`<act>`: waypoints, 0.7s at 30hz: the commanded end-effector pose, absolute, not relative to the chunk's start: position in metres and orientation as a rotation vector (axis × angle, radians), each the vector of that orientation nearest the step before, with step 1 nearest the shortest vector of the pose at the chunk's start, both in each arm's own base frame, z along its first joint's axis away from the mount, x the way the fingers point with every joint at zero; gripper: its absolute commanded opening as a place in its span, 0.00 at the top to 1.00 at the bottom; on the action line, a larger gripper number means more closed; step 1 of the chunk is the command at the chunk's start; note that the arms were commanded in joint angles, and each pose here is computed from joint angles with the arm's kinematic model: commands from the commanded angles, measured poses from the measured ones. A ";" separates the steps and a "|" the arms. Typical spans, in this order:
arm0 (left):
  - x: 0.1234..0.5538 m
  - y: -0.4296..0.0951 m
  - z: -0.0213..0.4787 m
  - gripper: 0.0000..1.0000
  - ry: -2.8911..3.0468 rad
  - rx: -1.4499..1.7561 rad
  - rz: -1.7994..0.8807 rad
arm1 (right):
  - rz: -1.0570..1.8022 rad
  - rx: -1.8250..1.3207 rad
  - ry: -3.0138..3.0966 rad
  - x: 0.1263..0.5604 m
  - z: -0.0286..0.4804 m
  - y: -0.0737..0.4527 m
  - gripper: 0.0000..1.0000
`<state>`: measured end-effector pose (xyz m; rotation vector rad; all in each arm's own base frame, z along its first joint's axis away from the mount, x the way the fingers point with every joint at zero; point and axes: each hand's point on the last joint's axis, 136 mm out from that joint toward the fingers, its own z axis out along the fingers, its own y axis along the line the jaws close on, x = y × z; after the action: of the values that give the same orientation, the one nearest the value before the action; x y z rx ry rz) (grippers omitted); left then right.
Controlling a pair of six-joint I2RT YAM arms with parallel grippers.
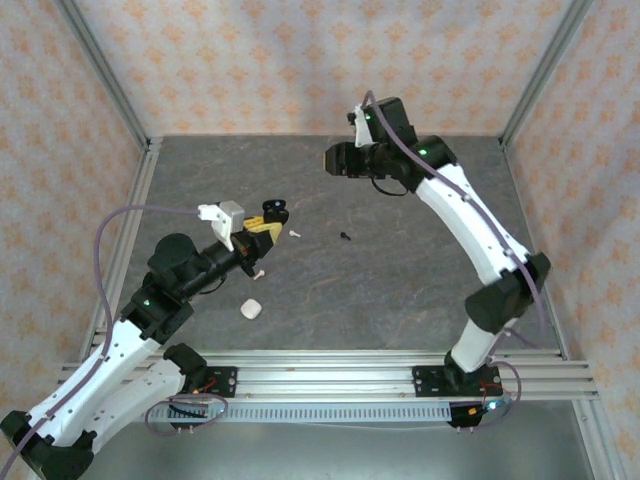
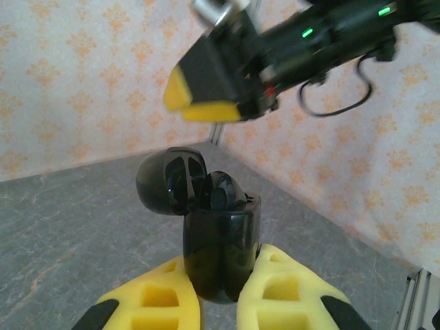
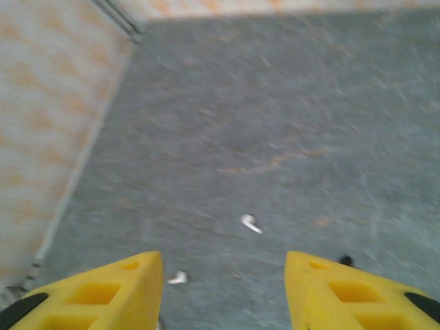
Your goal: Insert wireless bluetooth earbuds into charging case
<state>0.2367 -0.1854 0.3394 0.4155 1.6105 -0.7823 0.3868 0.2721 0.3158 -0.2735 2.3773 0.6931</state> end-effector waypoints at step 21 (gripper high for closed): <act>0.242 -0.214 0.337 1.00 1.643 0.588 -0.817 | 0.184 -0.365 3.006 0.421 0.057 0.238 0.51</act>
<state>0.2503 -0.2112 0.3142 0.5501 1.7098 -0.7970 0.4166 0.2457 0.0585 -0.3525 2.9986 0.2429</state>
